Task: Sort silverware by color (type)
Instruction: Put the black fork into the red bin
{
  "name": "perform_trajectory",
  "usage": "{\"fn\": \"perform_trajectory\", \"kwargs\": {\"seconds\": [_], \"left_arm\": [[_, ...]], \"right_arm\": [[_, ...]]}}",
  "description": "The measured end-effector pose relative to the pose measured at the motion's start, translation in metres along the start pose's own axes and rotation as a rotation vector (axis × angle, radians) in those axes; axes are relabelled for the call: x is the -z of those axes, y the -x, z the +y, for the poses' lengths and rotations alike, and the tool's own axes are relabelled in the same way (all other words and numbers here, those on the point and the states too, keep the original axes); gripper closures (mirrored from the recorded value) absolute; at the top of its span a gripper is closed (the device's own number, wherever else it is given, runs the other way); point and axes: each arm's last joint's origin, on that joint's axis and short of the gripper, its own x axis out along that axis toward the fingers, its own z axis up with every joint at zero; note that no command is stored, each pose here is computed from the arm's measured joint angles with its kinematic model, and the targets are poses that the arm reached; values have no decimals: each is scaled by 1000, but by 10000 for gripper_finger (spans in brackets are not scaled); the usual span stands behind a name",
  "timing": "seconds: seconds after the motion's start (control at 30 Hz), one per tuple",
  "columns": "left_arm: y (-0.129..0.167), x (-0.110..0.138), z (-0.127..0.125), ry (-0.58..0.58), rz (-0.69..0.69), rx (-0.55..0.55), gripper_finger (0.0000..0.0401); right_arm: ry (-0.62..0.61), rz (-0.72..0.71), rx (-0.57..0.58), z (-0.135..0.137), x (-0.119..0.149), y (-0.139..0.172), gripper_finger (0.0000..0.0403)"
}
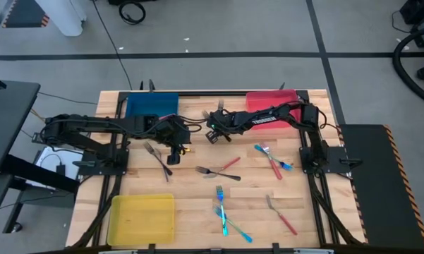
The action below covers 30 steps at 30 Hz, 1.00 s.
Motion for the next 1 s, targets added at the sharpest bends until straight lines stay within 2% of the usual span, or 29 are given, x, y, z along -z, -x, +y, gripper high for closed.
{"fn": "perform_trajectory", "kwargs": {"seconds": [0.4, 0.77, 1.0], "left_arm": [[0, 0, 0, 0, 0, 0, 264], [0, 0, 0, 0, 1, 0, 264], [0, 0, 0, 0, 2, -2, 264]], "right_arm": [[66, 2, -29, 3, 0, 31, 401], [97, 30, -33, 3, 2, 31, 398], [160, -6, -213, 12, -6, 32, 381]]}}
